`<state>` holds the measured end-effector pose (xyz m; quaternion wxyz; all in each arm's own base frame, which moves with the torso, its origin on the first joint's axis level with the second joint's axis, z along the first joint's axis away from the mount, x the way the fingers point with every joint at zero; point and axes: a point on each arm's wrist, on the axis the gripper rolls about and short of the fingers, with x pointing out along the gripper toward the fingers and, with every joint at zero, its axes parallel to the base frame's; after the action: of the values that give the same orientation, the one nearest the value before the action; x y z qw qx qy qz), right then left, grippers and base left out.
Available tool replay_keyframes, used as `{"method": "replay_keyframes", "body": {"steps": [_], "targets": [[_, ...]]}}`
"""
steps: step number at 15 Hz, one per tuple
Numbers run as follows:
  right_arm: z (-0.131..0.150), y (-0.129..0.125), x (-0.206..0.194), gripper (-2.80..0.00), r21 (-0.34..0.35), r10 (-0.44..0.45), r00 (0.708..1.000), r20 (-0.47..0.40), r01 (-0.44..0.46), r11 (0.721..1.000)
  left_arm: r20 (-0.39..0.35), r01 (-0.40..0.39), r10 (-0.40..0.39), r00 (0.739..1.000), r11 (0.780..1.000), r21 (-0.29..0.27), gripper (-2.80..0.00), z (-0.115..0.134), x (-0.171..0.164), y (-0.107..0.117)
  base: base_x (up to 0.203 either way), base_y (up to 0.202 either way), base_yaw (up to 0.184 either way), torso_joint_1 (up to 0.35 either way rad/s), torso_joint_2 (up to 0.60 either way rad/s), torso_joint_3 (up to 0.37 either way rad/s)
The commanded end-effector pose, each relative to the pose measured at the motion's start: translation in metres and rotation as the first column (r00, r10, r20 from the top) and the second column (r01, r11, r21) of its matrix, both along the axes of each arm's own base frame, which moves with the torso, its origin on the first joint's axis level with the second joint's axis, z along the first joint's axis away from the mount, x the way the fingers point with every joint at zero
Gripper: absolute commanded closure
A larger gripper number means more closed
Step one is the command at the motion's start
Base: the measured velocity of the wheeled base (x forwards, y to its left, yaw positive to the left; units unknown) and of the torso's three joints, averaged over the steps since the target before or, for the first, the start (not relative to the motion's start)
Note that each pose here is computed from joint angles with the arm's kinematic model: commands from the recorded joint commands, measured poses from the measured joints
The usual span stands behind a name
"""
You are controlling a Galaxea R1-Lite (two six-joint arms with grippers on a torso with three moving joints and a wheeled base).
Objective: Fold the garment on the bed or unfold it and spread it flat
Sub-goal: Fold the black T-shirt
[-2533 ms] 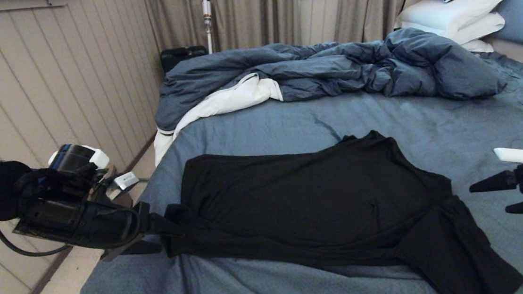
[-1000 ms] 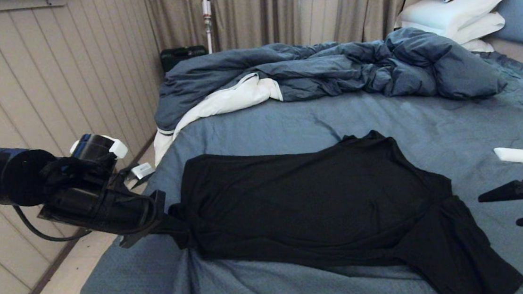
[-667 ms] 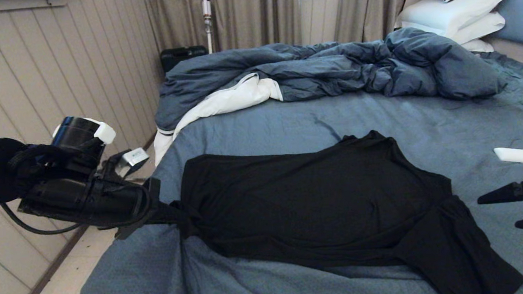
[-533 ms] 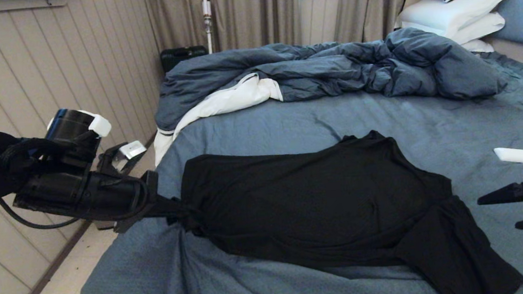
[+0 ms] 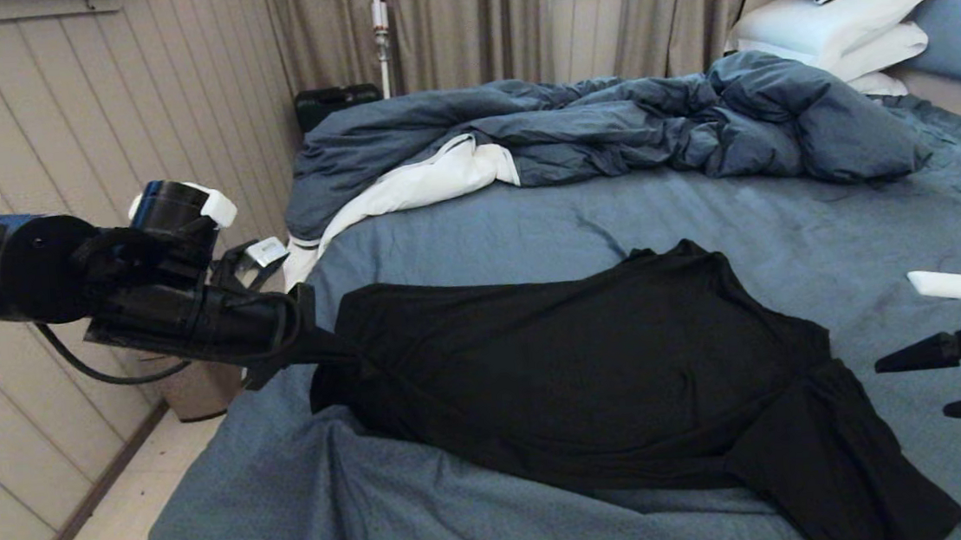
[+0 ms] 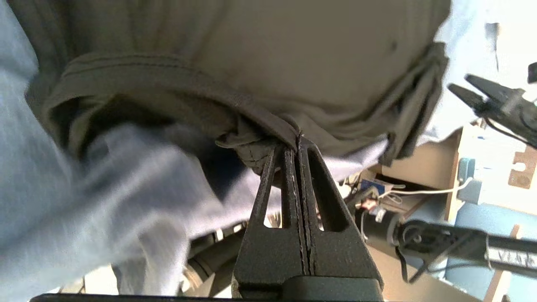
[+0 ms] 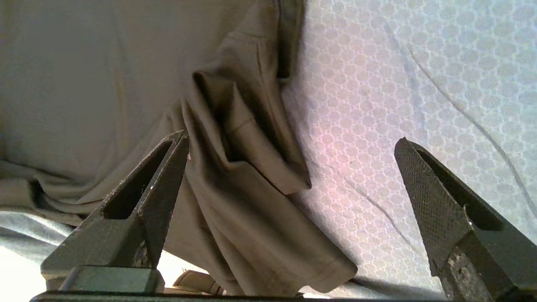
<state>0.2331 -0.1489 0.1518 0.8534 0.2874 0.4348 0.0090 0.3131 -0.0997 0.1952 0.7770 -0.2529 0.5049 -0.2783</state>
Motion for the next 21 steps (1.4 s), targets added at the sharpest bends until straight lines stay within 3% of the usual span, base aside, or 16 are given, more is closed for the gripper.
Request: {"method": "replay_keyframes", "body": {"steps": [1, 8, 14, 18, 19, 21], "targets": [[0.001, -0.001, 0.002, -2.8, 0.001, 0.004, 1.0, 0.006, -0.004, 1.0, -0.04, -0.018, 0.018, 0.999, 1.0, 0.006, 0.0, -0.015, 0.019, 0.001, 0.0, 0.0, 0.0, 0.0, 0.0, 0.0], [-0.004, -0.001, 0.008, -2.8, 0.017, 0.02, 1.0, 0.006, -0.02, 1.0, -0.073, -0.111, 0.111, 0.991, 0.994, -0.001, 0.0, -0.041, 0.073, 0.018, 0.0, 0.0, 0.0, 0.0, 0.0, 0.0], [-0.009, 0.002, 0.012, -2.8, 0.028, 0.036, 0.999, -0.006, -0.036, 0.999, -0.103, -0.113, 0.114, 0.988, 0.994, 0.009, 0.0, -0.063, 0.091, 0.016, 0.0, 0.0, 0.0, 0.0, 0.0, 0.0], [-0.01, 0.002, 0.01, -2.8, 0.034, 0.036, 0.999, -0.008, -0.036, 0.999, -0.112, -0.115, 0.115, 0.987, 0.993, 0.013, 0.0, -0.064, 0.091, 0.016, 0.0, 0.0, 0.0, 0.0, 0.0, 0.0], [-0.01, 0.002, 0.01, -2.8, 0.037, 0.035, 0.999, -0.009, -0.035, 0.999, -0.111, -0.117, 0.117, 0.987, 0.993, 0.013, -2.8, -0.063, 0.091, 0.016, 0.0, 0.0, 0.0, 0.0, 0.0, 0.0], [-0.011, 0.003, 0.008, -2.8, 0.039, 0.037, 0.999, -0.012, -0.037, 0.999, -0.103, -0.122, 0.122, 0.987, 0.993, 0.007, -2.8, -0.057, 0.088, 0.017, 0.0, 0.0, 0.0, 0.0, 0.0, 0.0]]}}
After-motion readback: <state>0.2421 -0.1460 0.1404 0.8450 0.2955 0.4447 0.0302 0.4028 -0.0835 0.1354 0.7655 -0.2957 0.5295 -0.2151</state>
